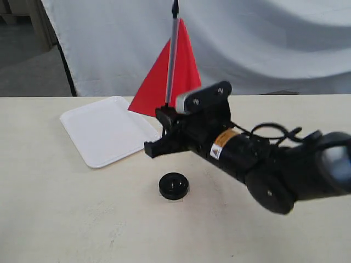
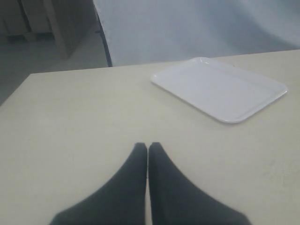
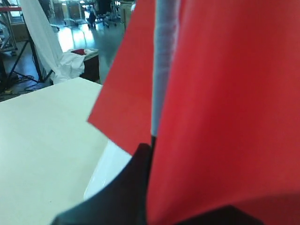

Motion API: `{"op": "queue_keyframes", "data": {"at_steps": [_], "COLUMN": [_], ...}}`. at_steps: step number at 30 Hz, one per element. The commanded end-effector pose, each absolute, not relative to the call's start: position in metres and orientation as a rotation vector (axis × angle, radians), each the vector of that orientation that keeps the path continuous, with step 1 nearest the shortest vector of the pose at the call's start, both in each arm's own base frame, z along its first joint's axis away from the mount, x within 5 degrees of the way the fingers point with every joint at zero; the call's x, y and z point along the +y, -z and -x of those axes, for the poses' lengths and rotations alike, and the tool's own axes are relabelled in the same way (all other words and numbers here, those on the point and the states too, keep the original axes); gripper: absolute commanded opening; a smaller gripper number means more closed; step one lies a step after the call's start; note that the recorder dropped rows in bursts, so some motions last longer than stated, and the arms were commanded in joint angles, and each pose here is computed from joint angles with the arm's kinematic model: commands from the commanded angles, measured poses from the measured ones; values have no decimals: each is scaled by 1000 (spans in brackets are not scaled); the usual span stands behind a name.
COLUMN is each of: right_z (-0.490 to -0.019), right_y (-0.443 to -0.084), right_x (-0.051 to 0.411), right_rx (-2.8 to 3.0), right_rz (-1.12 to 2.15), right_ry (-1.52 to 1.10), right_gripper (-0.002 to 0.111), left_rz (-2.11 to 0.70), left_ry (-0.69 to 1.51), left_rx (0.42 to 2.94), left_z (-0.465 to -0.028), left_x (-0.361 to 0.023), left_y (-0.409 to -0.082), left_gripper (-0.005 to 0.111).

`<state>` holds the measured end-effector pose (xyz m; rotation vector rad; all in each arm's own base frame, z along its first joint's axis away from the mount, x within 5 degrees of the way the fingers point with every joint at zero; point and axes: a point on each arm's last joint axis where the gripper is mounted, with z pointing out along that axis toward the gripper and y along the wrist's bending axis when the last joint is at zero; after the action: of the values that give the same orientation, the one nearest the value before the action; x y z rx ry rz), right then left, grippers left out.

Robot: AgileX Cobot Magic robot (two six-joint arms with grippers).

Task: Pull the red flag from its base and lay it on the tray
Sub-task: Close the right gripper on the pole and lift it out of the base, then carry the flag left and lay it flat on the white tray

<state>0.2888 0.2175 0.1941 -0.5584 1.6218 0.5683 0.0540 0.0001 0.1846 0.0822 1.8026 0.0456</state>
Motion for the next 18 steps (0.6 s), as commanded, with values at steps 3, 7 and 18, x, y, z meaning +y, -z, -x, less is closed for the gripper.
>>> {"op": "queue_keyframes", "data": {"at_steps": [3,7,18], "right_z": [-312,-327,-386], "right_y": [-241,-252,-212], "right_x": [241,277,359], "right_rx": [1967,2078,2385], "right_rz": [605,682,723], "right_ry": [-456,-435,-64], "right_gripper": [-1,-1,-1], "left_rz": [-81,-81,-81], "left_ry": [-44,-44,-44], "left_rx": [1794,1794,1785], "left_z": [-54,-54,-54], "left_x": [0,0,0], "left_y": [-185,-185,-186], "left_gripper": [1,1,1]}}
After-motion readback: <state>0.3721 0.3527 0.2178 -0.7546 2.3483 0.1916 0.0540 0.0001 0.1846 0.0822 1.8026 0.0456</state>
